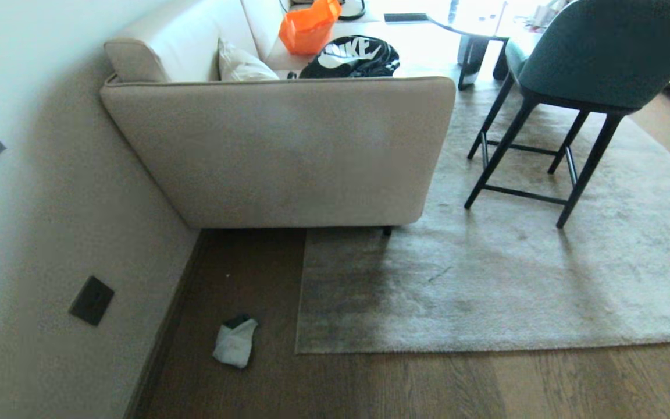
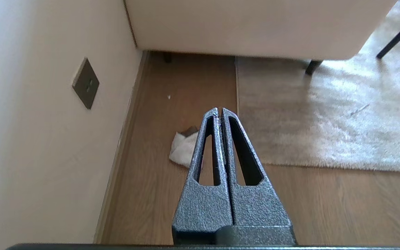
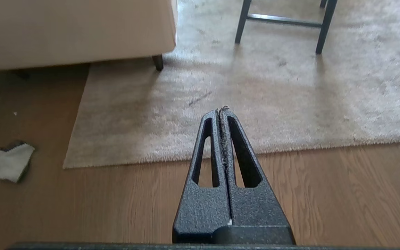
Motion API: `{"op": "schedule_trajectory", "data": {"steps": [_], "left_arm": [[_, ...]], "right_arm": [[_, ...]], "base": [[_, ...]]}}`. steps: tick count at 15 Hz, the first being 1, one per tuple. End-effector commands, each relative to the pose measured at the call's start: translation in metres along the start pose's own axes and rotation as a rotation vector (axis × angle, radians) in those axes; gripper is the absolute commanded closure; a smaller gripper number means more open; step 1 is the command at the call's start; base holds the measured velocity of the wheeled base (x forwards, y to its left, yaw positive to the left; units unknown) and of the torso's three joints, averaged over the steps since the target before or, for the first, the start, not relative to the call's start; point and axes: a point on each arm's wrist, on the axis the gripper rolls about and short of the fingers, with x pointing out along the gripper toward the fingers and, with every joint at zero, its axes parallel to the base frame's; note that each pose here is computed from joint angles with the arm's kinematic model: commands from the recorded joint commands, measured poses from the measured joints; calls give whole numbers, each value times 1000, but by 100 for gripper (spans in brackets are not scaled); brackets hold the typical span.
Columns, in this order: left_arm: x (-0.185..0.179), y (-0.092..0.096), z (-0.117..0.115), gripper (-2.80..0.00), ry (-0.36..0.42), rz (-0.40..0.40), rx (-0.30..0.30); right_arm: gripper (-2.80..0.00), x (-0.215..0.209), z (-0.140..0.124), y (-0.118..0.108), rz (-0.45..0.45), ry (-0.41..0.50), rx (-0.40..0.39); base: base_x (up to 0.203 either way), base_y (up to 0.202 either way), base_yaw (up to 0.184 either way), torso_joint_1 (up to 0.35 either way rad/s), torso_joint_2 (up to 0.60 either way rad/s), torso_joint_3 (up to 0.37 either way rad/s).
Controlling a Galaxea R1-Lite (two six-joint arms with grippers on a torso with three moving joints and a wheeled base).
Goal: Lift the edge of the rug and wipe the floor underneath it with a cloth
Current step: Pick up the rag
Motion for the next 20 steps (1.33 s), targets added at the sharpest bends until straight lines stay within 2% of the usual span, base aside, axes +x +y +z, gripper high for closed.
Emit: {"op": "schedule_trajectory", "data": {"steps": [1,20], "left_arm": [[0,0,0,0,-1,0,-1],[0,0,0,0,-1,0,-1]], "right_arm": [[0,0,0,0,0,1,0],[0,0,0,0,0,1,0]], "base": [[0,0,0,7,5,-195],[0,0,0,3,2,-196]]}}
